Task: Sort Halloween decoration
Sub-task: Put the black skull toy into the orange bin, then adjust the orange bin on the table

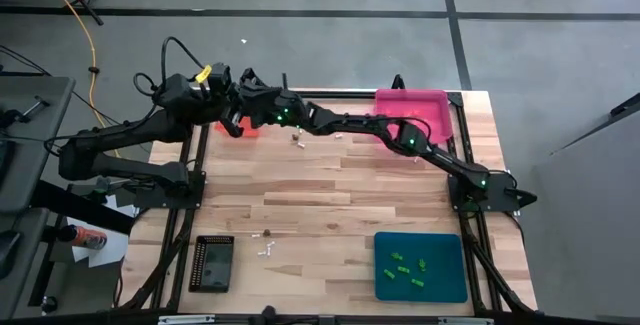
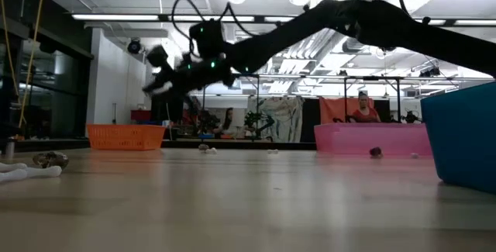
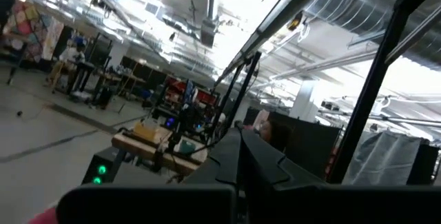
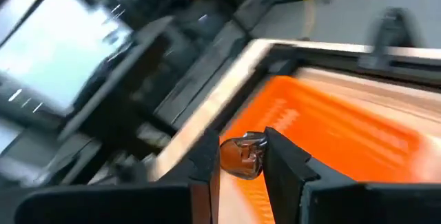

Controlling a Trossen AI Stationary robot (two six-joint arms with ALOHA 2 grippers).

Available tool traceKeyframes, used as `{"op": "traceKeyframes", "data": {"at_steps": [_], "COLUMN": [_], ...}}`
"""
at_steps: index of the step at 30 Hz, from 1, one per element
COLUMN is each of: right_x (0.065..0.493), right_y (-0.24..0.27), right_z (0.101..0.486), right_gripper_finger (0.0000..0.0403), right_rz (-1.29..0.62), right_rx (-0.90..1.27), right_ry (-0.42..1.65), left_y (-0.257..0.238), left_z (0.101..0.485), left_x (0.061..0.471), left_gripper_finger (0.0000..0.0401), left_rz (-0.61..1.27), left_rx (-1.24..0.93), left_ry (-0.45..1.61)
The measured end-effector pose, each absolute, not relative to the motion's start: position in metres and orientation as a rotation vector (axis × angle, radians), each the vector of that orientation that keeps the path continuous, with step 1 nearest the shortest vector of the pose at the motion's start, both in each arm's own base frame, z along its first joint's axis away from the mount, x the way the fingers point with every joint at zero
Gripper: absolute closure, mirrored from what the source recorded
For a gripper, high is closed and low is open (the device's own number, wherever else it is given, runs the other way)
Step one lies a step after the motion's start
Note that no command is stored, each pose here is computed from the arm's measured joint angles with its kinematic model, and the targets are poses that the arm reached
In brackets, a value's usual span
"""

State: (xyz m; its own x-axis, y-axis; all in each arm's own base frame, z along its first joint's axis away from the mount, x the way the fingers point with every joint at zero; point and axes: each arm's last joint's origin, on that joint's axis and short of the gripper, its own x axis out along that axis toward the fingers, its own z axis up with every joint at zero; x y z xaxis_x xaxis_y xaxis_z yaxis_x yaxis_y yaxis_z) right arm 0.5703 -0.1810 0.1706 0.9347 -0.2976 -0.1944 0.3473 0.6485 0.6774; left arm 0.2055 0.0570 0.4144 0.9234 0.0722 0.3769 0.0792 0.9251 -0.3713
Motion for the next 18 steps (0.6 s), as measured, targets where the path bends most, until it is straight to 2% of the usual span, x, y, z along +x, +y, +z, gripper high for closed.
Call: {"op": "traceKeyframes", "data": {"at_steps": [6,18], "right_x": [0.564,0.570], "right_y": [-0.182,-0.166], "right_z": [0.142,0.143], "right_gripper_finger": [0.0311,0.0219], "right_rz": [-0.478,-0.359], "right_rx": [0.870,0.879], "right_ry": [0.089,0.092], "left_y": [0.056,0.055], "left_z": [0.413,0.412], "left_x": [0.207,0.207], "left_gripper_finger": [0.0401,0.0401], "left_rz": [-0.007,-0.009], "left_rx": [-0.406,-0.408], "left_ry": [-0.377,-0.370]}}
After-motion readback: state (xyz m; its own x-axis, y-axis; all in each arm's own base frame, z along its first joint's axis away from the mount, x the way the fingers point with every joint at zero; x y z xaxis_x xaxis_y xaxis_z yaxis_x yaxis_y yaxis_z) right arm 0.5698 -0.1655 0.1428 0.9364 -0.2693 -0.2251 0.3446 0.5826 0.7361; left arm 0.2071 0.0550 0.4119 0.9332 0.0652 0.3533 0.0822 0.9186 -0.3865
